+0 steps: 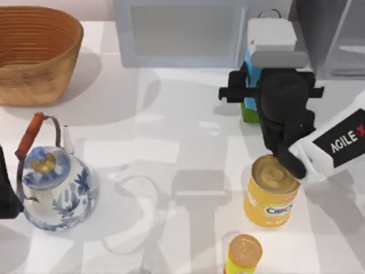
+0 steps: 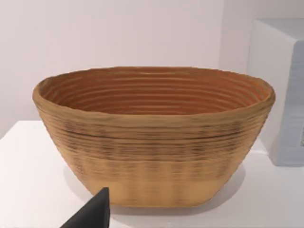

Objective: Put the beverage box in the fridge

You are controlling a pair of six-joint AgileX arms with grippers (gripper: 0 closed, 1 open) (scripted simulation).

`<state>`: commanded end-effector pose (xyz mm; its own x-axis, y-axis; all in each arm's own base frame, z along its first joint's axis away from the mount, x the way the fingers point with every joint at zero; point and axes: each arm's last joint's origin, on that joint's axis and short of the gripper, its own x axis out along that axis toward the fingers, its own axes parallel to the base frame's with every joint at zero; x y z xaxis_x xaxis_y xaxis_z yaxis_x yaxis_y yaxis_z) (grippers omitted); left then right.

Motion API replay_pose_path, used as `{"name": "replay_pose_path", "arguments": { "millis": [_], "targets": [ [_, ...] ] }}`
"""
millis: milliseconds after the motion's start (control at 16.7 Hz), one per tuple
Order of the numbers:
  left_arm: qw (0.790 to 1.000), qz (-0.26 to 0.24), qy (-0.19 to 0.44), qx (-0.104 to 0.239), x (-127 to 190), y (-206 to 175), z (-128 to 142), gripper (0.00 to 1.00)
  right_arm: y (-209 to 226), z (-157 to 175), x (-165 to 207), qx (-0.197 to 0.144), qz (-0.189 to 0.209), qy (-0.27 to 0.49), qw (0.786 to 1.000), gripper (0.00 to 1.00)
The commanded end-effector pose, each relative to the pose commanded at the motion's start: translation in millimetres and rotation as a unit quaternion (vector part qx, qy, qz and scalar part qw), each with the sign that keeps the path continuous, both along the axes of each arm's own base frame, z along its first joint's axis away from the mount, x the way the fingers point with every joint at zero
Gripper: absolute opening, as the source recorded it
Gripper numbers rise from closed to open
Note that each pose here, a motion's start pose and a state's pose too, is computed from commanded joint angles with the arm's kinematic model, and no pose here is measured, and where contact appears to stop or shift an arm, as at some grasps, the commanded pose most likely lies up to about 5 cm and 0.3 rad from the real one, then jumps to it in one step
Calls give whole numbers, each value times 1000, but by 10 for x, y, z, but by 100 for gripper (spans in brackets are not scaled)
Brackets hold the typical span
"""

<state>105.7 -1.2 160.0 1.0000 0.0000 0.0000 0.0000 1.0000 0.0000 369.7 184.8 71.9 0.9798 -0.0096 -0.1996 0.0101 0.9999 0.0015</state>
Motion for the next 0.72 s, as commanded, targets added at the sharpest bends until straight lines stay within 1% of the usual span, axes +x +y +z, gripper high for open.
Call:
{"name": "replay_pose_path", "arguments": {
  "millis": [300, 360, 720],
  "targets": [
    [1000, 0, 0, 0, 0, 0, 0, 100, 0, 0, 0, 0, 0, 0, 1000, 2],
    [1000, 0, 0, 0, 0, 0, 0, 100, 0, 0, 0, 0, 0, 0, 1000, 0],
    [1000, 0, 0, 0, 0, 0, 0, 100, 0, 0, 0, 0, 0, 0, 1000, 0]
  ]
}}
